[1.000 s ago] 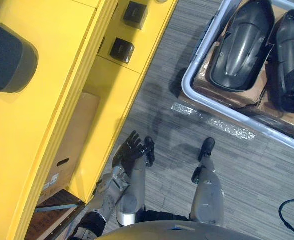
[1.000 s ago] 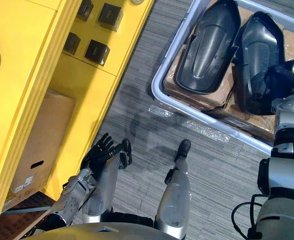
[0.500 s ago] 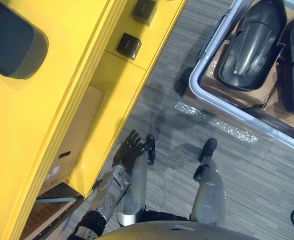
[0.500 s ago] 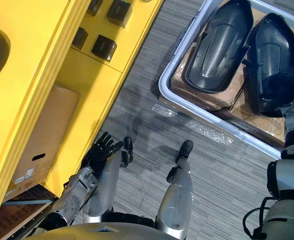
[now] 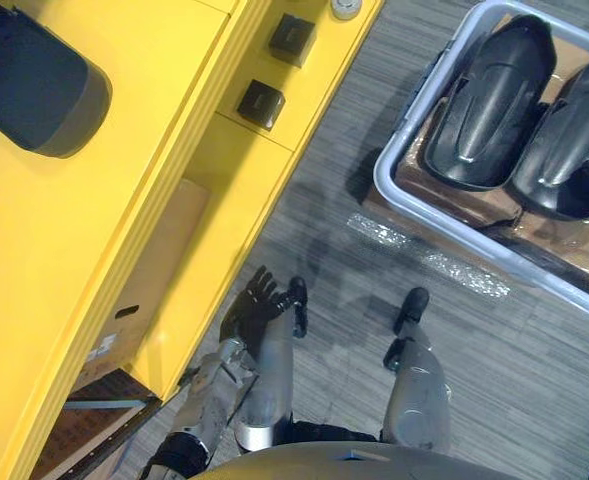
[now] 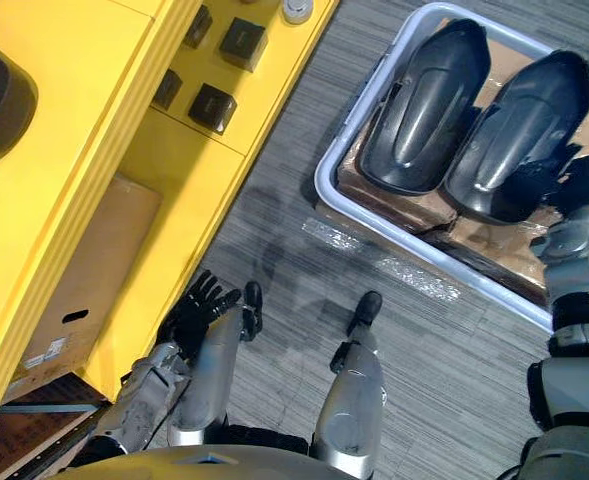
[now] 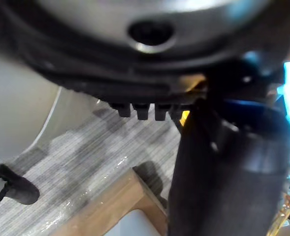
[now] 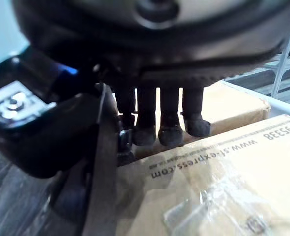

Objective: Walk over and take three plastic housings, then place them on the shelf

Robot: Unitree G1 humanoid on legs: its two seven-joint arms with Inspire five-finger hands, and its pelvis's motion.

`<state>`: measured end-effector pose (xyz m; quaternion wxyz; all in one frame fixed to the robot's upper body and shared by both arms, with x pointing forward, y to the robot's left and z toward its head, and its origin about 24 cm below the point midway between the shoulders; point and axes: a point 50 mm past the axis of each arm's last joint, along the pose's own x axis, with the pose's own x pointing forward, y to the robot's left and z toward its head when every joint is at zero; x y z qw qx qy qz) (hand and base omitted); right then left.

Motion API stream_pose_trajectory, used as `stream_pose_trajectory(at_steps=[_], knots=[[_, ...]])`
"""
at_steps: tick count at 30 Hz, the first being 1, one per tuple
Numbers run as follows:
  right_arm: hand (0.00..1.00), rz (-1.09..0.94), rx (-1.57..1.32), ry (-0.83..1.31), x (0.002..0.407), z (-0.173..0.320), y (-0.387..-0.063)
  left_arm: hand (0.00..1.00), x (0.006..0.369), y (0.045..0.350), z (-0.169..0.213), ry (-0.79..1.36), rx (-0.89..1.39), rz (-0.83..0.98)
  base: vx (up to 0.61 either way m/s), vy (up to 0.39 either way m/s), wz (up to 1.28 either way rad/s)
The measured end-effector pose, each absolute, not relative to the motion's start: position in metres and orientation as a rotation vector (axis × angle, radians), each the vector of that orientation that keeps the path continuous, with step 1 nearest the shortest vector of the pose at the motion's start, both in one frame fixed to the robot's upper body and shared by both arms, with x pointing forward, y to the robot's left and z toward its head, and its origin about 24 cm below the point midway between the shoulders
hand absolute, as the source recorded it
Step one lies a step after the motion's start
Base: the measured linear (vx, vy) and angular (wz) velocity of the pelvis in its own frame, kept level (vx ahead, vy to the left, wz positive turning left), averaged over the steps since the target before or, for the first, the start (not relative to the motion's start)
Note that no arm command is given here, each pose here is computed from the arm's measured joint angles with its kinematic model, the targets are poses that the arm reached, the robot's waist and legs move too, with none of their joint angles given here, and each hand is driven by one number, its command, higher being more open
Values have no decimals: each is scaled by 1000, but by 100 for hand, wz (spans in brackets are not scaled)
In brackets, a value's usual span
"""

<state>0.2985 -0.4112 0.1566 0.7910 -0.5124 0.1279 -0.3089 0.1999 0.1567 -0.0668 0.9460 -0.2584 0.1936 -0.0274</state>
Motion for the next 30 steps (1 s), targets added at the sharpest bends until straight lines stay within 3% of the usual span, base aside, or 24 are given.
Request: stream_pose_trajectory(at_steps=[8,16,23,30], knots=[[0,-547,-1090,250,289,104,-376,100,194,181,-59,358,-492,-17,40,-29,-8],[0,-634,-994,146,266,79,-341,100,200,186,-17,190,-502,-74,13,-2,-8],[0,-668,-1055,217,245,62,-342,100,223,171,28,37,-454,-210,44,2,-6],[0,-607,-1159,91,257,76,-326,100,267,124,33,220,-324,-561,-19,13,-15]])
